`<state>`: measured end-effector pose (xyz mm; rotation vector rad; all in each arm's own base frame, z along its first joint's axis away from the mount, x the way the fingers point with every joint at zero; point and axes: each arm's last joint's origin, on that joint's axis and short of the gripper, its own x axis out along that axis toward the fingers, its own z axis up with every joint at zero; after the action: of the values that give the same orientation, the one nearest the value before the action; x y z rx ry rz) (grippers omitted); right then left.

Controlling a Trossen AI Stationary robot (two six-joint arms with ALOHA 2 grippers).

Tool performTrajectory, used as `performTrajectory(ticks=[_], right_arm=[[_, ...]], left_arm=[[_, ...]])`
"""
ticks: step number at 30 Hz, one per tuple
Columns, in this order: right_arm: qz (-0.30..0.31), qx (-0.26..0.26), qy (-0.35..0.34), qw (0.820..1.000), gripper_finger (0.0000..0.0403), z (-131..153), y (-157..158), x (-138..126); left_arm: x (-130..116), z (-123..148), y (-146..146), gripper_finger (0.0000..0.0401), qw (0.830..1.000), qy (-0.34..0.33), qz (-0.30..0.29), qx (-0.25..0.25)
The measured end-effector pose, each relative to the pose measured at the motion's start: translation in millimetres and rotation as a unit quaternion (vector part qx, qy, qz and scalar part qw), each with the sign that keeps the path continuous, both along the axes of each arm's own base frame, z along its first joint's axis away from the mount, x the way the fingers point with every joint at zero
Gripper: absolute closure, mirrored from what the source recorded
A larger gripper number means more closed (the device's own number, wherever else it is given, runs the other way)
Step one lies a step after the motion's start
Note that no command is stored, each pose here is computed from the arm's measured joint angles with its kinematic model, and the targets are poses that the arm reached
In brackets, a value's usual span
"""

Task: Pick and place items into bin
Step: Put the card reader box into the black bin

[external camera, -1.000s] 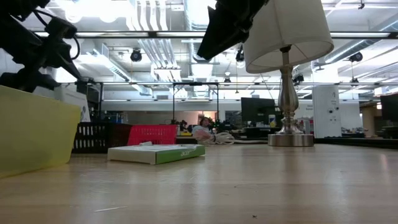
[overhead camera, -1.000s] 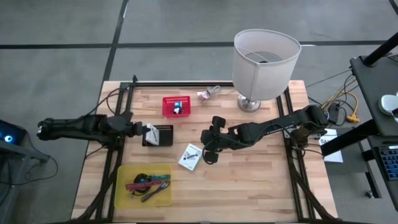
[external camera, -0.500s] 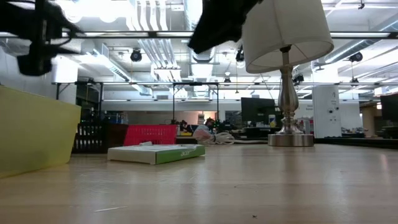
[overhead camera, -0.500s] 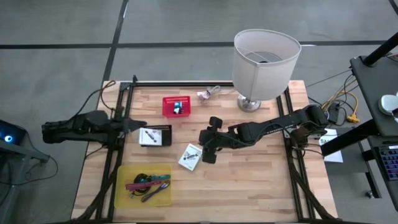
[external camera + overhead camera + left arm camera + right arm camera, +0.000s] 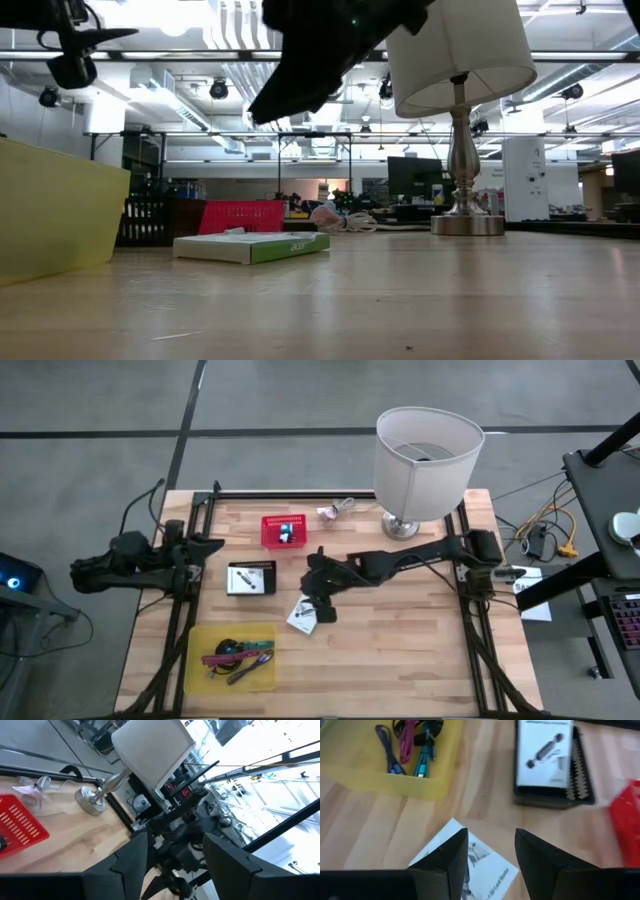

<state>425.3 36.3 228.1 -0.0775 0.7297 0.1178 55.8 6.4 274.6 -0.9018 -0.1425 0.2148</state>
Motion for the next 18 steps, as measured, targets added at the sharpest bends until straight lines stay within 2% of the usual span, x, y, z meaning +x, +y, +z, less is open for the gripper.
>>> performTrajectory(ticks=[9, 15, 18], right_arm=[[0.102, 0.025, 0.031, 0.994, 0.0247, -17.6, -15.2, 31.1], [0.179, -0.018, 0.129, 0.975, 0.0227, -35.7, -20.2, 44.7], [0.207, -0.038, 0.154, 0.965, 0.0220, -42.8, -21.1, 53.2]], left_arm=[[-2.5, 0.5, 0.0, 0.0225, 1.000, -0.007, -0.001, 0.000], [-0.6, -1.1, 0.0, 0.0225, 1.000, 0.000, -0.001, 0.001], [0.2, -1.2, -0.1, 0.0225, 1.000, 0.002, -0.001, 0.001]])
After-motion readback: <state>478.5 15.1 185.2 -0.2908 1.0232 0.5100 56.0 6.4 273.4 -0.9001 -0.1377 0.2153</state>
